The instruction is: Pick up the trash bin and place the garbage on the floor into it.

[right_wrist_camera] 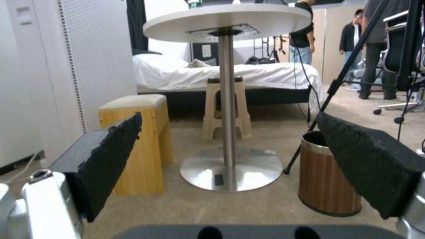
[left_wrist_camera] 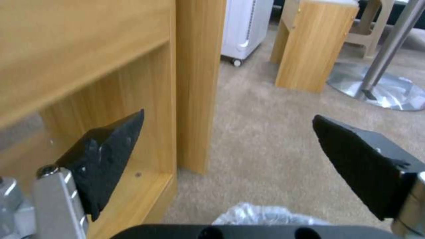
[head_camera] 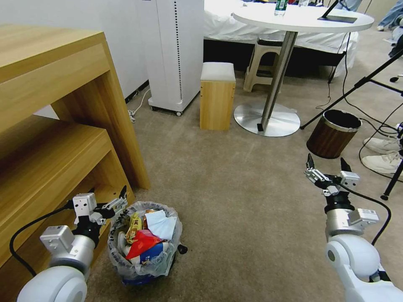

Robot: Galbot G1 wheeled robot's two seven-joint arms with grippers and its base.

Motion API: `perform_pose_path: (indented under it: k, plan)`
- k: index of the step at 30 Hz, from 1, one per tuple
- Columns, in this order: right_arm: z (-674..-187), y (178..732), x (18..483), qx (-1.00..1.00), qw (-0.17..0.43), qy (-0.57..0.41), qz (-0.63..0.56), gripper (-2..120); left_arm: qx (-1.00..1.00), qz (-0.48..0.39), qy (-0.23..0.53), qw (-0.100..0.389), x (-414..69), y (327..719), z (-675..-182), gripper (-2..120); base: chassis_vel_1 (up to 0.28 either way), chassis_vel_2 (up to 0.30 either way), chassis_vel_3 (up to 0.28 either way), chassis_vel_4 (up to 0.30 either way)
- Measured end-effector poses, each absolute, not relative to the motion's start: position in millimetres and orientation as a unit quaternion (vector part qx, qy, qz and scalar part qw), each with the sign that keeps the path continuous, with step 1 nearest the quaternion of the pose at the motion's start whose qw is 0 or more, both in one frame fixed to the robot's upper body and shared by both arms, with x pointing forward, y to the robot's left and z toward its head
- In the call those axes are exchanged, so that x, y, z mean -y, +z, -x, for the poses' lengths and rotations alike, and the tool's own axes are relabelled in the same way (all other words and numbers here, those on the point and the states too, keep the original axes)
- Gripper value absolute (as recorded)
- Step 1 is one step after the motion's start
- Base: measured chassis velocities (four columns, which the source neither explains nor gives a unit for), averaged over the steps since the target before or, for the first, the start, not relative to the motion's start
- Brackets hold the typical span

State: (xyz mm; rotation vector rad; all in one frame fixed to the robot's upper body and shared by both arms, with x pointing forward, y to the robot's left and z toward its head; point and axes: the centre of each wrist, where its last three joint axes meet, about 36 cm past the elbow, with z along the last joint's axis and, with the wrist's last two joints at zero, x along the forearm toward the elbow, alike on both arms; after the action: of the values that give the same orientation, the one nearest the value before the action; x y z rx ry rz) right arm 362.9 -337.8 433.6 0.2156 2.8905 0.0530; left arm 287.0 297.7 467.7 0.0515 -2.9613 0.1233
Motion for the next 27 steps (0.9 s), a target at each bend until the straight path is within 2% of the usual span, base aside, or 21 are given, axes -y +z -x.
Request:
perform_pose_path:
  k: [13,27]
  plan:
    - [-358.9,425.8,327.1,-0.989,0.117,0.040,-0.084,100,0.994,-0.049,0.066,0.069,-295.5,416.0,-294.3,100,0.000,0.000,0.000,0.000]
    - [-358.5,407.7,318.7,-0.990,0.104,0.041,-0.084,100,0.994,-0.066,0.063,0.058,-300.7,404.6,-296.3,100,0.000,0.000,0.000,0.000]
